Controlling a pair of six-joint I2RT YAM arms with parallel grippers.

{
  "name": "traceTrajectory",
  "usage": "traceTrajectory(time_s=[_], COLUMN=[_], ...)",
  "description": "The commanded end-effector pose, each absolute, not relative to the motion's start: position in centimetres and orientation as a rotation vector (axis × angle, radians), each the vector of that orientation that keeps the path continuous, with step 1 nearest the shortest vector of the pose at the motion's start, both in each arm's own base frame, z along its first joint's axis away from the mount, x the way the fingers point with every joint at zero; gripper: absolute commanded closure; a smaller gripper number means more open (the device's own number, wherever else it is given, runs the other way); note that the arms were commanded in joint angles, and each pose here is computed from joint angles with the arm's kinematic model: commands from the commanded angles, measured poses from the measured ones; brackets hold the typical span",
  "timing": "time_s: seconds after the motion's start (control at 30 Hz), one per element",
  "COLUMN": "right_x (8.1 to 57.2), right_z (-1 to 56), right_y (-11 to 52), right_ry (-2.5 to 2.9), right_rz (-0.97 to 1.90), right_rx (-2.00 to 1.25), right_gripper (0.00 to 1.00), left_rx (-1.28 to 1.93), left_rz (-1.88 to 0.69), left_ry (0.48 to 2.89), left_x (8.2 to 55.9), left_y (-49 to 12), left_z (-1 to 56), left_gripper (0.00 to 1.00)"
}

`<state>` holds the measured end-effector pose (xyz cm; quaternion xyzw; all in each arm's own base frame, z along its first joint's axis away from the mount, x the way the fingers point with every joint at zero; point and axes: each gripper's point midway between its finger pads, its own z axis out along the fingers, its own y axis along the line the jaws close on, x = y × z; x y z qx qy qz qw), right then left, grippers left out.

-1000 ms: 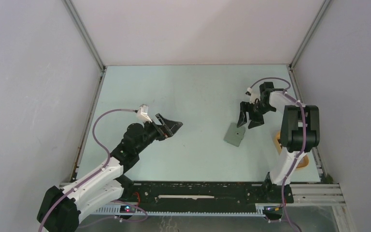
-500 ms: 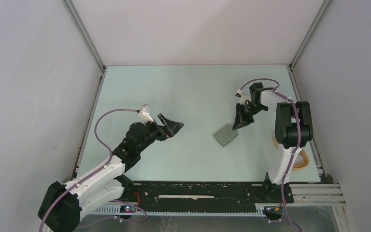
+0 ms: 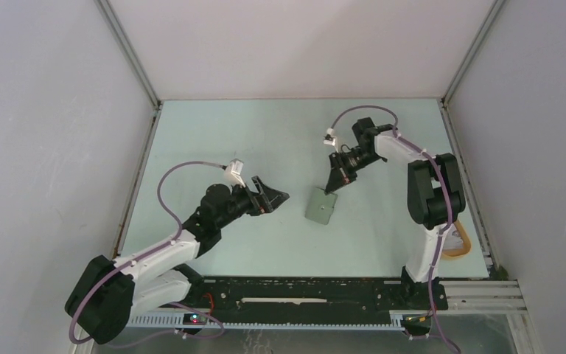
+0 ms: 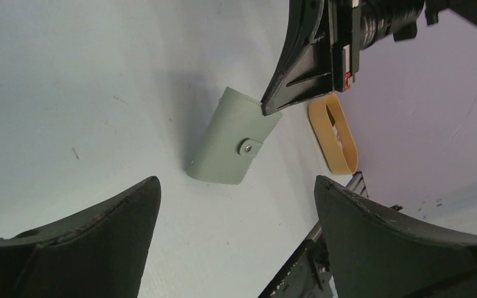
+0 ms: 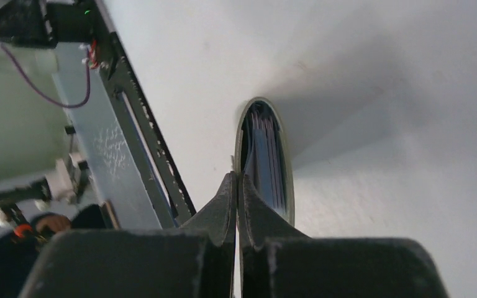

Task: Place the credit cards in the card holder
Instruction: Pick up the card holder from the center of the board.

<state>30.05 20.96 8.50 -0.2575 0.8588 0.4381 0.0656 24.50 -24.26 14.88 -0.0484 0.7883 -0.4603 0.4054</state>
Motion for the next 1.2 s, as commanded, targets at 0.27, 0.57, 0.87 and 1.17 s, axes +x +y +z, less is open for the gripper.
traceTrajectory(time_s=[0.27,0.57,0.87,1.17], right_x=[25.6,23.0,22.2,22.0], right_z=[18.0,19.5,20.6,21.0], right_y=[27.0,28.8,29.4,29.5], right_ry=[1.884,1.707,1.650,1.633], right_rz=[1.483,1.455,1.469,1.466], right_rx=[-1.532,-1.707,-1.735,-1.751], right_gripper=[1.00,1.00,1.00,1.00], left_rx=[0.311,0.499,0.559,0.552], left_rz=[-1.179,-1.257,-1.297,-1.435], left_ry=[1.687,1.580,1.643,1.594], left_x=[22.6,21.2,21.0,20.7], left_y=[-25.6,-28.3,-29.8,-31.4], left_z=[17.1,18.0,16.0,17.0], left_gripper=[0.02,0.08,0.25,0.85])
